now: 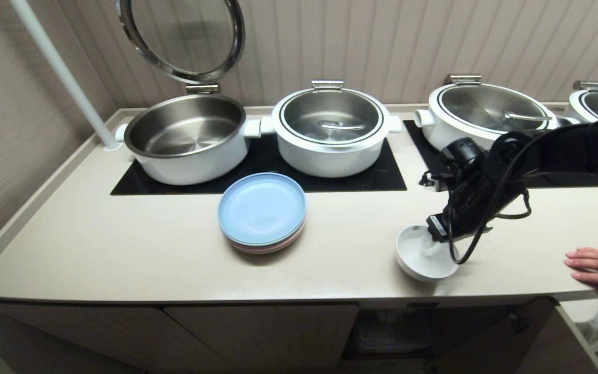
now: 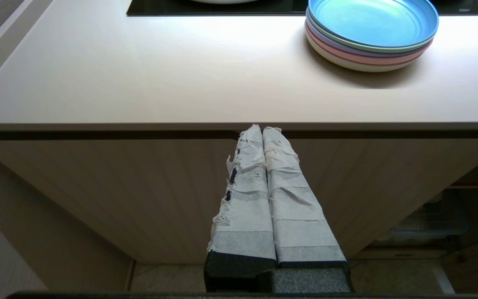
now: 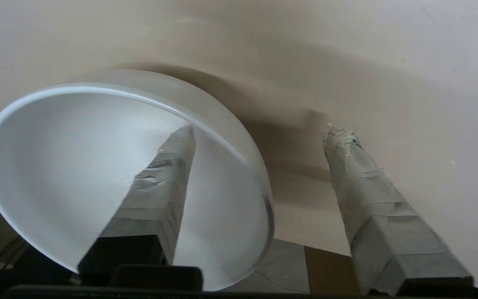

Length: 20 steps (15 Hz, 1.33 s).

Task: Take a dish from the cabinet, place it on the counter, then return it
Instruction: Pick up the bowl from the table

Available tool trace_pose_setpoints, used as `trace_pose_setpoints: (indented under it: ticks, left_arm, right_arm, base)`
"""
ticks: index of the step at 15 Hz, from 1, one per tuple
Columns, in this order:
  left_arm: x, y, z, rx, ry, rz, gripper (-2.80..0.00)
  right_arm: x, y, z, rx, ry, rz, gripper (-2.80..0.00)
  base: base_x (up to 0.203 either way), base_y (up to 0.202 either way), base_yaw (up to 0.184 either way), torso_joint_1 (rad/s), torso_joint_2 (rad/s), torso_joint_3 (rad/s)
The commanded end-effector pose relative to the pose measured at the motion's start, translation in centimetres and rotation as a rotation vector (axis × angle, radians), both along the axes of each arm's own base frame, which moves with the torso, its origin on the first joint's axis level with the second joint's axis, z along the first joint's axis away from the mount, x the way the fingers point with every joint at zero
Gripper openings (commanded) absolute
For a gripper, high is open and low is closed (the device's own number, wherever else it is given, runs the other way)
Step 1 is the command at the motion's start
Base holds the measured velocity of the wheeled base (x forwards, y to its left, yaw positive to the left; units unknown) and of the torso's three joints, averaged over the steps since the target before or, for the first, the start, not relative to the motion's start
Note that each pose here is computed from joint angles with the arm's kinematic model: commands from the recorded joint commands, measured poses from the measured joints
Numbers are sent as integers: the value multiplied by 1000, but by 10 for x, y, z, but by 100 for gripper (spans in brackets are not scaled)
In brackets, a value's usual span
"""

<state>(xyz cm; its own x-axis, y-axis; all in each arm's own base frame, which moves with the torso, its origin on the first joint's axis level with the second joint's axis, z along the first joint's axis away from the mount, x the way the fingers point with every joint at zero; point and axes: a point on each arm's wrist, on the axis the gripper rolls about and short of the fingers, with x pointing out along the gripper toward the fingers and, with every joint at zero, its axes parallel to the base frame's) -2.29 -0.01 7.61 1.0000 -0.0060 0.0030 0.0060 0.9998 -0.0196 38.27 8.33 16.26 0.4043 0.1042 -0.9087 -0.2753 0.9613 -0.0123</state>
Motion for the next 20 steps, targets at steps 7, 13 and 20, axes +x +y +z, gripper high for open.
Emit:
trace_pose_setpoints:
  ticks: [7,13,20]
  left_arm:
    - [0,0,0,0,0,1,-280]
    - [0,0,0,0,0,1,-280]
    - [0,0,0,0,0,0,-280]
  right_arm:
    - [0,6,-1,35,12,-68,-280]
    - [0,6,-1,36,10,-68,-280]
    - [-12,3,9,40,2,-68,-280]
  base:
    - [0,0,0,0,0,0]
    - [0,0,0,0,0,0]
    - [0,0,0,0,0,0]
